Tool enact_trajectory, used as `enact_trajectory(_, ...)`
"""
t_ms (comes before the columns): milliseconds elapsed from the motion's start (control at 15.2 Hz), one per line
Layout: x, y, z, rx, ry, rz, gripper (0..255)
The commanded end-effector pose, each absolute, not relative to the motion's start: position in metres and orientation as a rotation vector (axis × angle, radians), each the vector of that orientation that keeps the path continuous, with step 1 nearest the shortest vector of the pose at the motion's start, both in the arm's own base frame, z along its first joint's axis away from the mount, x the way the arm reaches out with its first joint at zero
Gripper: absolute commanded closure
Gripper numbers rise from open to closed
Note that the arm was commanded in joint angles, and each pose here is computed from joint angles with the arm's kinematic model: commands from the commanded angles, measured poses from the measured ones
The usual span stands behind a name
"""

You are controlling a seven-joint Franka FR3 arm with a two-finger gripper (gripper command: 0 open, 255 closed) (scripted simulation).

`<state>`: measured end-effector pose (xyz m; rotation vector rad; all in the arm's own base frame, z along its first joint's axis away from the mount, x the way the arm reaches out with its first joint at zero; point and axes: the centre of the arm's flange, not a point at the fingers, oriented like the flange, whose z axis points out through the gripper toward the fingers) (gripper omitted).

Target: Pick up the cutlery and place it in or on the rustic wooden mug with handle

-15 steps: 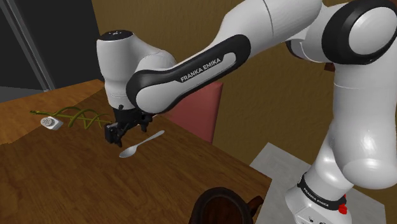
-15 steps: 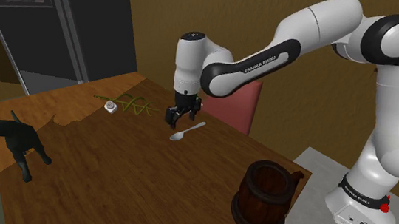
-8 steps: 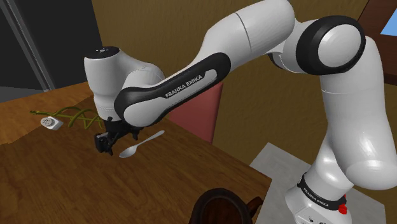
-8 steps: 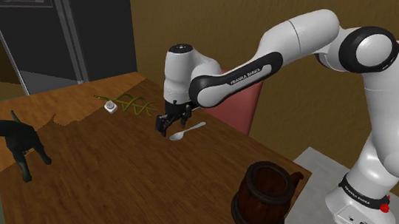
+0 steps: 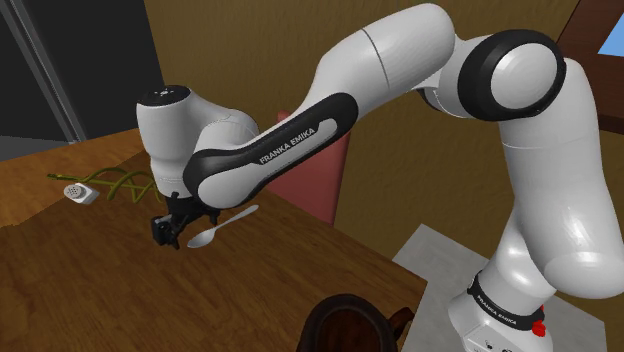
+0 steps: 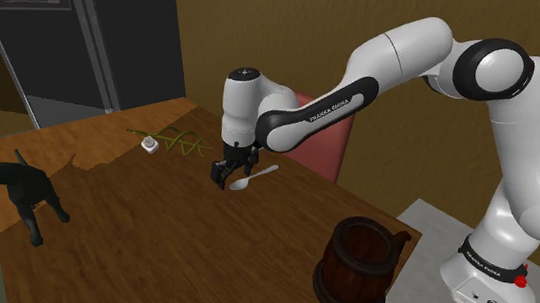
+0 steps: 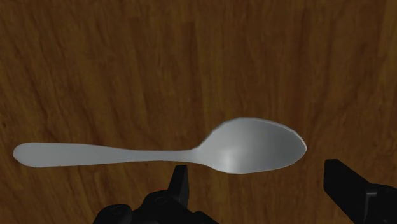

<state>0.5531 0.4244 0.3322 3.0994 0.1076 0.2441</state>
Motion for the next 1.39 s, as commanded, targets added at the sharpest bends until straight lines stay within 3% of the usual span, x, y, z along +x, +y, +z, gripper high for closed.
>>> enact_trajectory(0,0.553,0.424,0.332,3.099,0.108,0.244,0)
enact_trajectory(66,0.553,0.424,0.332,3.099,0.108,0.244,0)
enact_trajectory(132,0.553,0.424,0.332,3.099,0.108,0.244,255)
enact_trajectory(726,0.553,0.424,0.332,3.099,0.108,0.244,255)
enact_trajectory(1320,0.553,0.424,0.38,3.099,0.108,0.244,255)
